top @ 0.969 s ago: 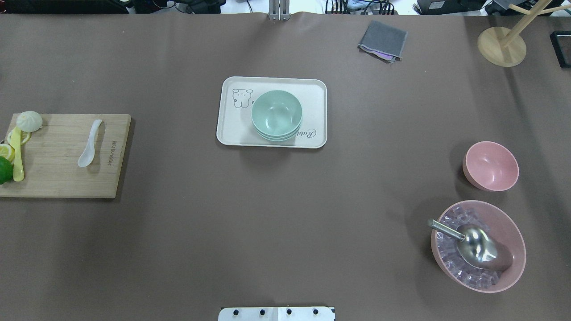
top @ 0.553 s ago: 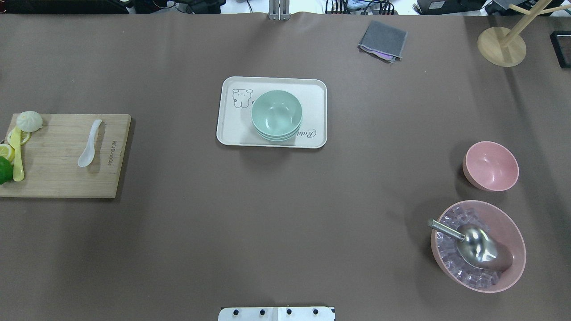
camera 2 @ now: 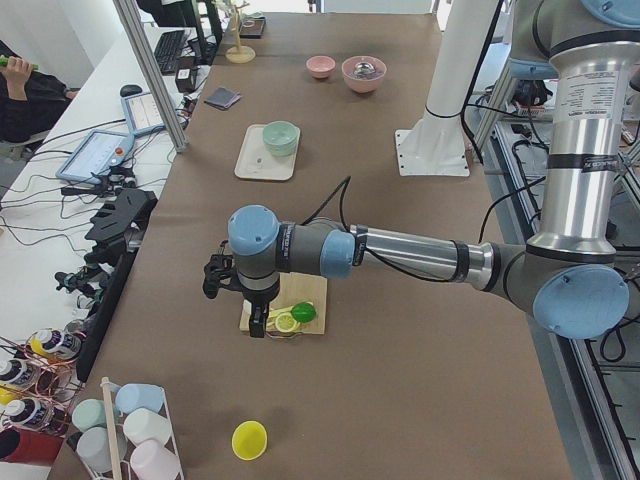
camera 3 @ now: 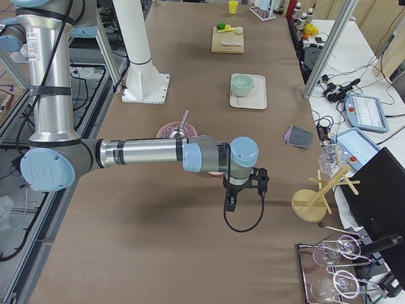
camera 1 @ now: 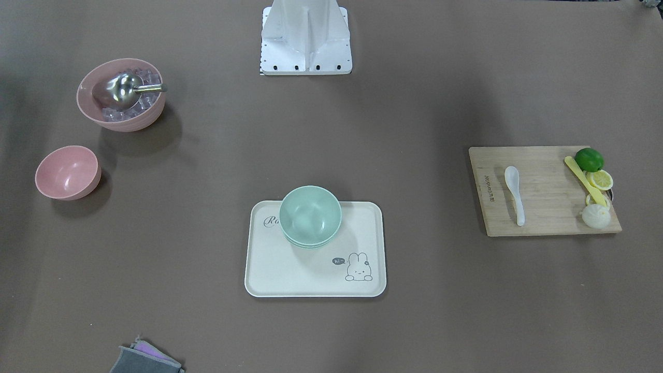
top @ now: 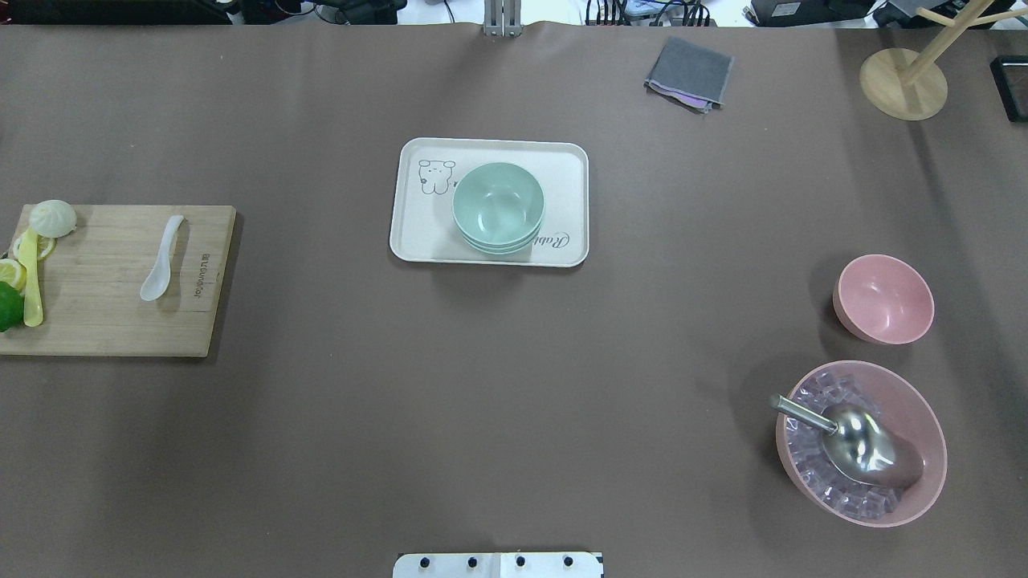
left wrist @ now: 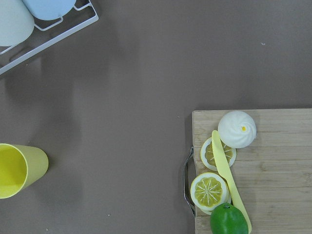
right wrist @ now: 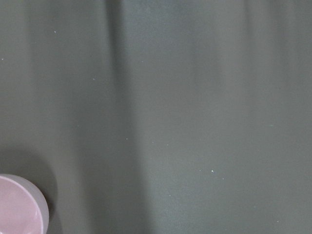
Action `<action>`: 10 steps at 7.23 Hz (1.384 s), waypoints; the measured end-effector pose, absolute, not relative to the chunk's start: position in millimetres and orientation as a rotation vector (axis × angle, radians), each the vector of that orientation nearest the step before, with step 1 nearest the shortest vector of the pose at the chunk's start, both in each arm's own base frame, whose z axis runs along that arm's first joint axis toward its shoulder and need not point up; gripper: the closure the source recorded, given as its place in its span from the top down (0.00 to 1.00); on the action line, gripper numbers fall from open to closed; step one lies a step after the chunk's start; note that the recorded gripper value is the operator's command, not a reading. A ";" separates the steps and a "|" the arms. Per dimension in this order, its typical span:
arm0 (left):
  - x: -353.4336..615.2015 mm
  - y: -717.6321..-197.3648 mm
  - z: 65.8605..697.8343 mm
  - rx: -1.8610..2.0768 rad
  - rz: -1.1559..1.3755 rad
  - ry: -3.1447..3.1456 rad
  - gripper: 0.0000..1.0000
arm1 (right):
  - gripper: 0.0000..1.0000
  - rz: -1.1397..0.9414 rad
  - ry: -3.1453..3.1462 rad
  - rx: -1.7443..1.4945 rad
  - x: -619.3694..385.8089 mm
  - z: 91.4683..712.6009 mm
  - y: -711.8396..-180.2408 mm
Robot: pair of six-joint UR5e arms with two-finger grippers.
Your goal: Stack pink bowl on green and place spoon
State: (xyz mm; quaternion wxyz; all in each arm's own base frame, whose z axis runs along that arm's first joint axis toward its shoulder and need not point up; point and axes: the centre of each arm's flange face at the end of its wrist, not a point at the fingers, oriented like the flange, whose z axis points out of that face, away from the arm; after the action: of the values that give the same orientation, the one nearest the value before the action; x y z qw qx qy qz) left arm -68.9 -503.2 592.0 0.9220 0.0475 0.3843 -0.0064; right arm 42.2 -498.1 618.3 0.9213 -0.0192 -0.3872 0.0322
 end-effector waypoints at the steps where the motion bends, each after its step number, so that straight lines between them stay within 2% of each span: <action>1: -68.7 -503.2 592.3 0.096 -0.014 0.790 0.98 | 1.00 0.066 -0.797 -0.039 42.1 617.8 -498.2; 10: -68.3 -505.0 588.8 0.099 -0.017 0.792 0.98 | 1.00 0.066 -0.799 -0.040 41.9 618.0 -498.5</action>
State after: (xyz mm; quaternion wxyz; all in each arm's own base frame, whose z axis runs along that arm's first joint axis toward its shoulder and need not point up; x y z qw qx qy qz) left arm -68.3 -505.0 588.8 0.9213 0.0483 0.3856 -0.0083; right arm 41.9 -498.5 618.0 0.9205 -0.0194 -0.3890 0.0321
